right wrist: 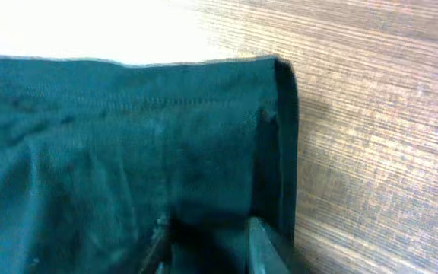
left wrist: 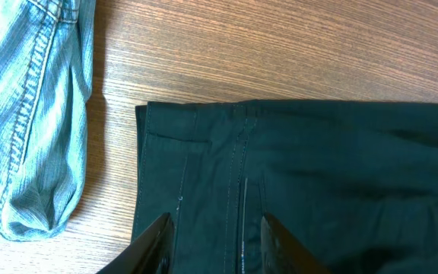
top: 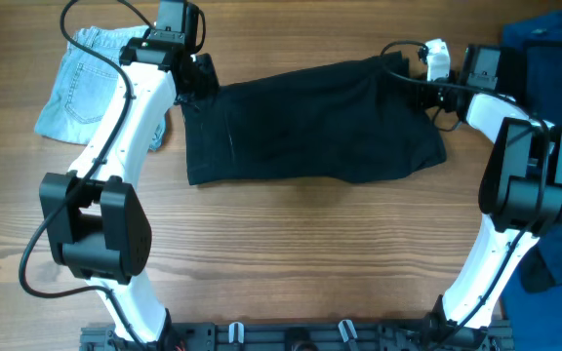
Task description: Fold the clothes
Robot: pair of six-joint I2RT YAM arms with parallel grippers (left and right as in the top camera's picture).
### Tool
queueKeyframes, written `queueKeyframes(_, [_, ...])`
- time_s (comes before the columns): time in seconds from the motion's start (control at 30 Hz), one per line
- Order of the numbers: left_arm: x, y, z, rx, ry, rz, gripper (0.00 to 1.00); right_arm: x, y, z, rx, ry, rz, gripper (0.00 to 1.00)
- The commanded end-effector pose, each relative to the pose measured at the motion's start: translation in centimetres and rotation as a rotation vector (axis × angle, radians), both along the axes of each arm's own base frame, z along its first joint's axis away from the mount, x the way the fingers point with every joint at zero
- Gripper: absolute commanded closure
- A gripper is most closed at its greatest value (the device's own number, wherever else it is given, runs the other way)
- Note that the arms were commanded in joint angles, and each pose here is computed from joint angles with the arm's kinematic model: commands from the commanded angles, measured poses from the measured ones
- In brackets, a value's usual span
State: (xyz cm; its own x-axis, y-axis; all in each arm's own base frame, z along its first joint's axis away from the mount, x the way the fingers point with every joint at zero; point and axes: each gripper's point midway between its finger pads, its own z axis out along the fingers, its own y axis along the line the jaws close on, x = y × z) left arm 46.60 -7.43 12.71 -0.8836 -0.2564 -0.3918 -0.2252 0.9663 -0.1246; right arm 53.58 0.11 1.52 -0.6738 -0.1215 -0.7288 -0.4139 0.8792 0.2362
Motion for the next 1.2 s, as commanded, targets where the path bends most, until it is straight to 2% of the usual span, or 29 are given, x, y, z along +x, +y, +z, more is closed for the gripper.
queueKeyframes(0.0, [-0.1, 0.0, -0.5, -0.008, 0.014, -0.008, 0.63, 0.2, 0.3, 0.0, 0.091, 0.027, -0.044, 0.86])
queueKeyframes(0.07, [-0.1, 0.0, -0.5, -0.008, 0.014, -0.008, 0.63, 0.4, 0.4, 0.7, 0.095, 0.002, -0.036, 0.96])
queueKeyframes(0.23, [-0.1, 0.0, -0.5, -0.008, 0.014, -0.008, 0.63, 0.1, -2.0, 0.6, 0.114, 0.018, -0.082, 0.96])
queueKeyframes(0.27, [-0.1, 0.0, -0.5, -0.008, 0.014, -0.008, 0.63, 0.1, -2.4, 0.9, 0.126, 0.011, -0.082, 0.73])
queueKeyframes(0.3, [-0.1, 0.0, -0.5, -0.008, 0.014, -0.008, 0.63, 0.1, -3.0, 1.1, 0.126, 0.002, -0.092, 0.46])
queueKeyframes(0.37, [-0.1, 0.0, -0.5, -0.008, 0.014, -0.008, 0.63, 0.0, -3.3, 1.5, 0.145, -0.016, -0.07, 0.4])
queueKeyframes(0.43, [-0.2, 0.0, -0.5, -0.008, 0.017, -0.008, 0.62, -0.4, -2.0, 2.3, 0.186, -0.048, 0.014, 0.38])
queueKeyframes(0.53, [-0.2, 0.0, -0.5, -0.008, 0.017, -0.008, 0.62, -0.7, -1.4, 2.0, 0.191, -0.026, 0.023, 0.36])
queueKeyframes(0.63, [-0.2, 0.0, -0.5, -0.007, 0.017, -0.008, 0.62, -1.3, 0.8, 2.7, 0.225, -0.059, 0.132, 0.4])
queueKeyframes(0.73, [-0.2, 0.0, -0.8, -0.007, 0.024, -0.008, 0.62, -0.6, -0.4, 1.5, 0.114, -0.054, 0.072, 0.38])
queueKeyframes(0.8, [-0.3, 0.0, -1.0, -0.005, 0.031, -0.008, 0.62, -0.8, 0.9, 1.2, 0.095, -0.049, 0.111, 0.38])
queueKeyframes(0.93, [0.1, 0.0, -1.0, -0.007, 0.019, -0.008, 0.63, -1.2, 4.6, 1.6, 0.105, -0.058, 0.2, 0.48])
queueKeyframes(1.0, [0.6, -0.1, -0.9, -0.011, 0.0, -0.009, 0.61, -1.3, 5.1, 1.3, 0.101, -0.042, 0.202, 0.43])
queueKeyframes(1.1, [2.4, -1.5, 0.1, -0.063, -0.085, -0.063, 0.49, -1.9, 5.2, 2.2, 0.105, -0.017, 0.195, 0.41])
queueKeyframes(1.17, [2.9, -3.7, 0.5, -0.135, -0.117, -0.198, 0.33, -1.7, 4.0, 4.0, 0.046, -0.011, 0.127, 0.37])
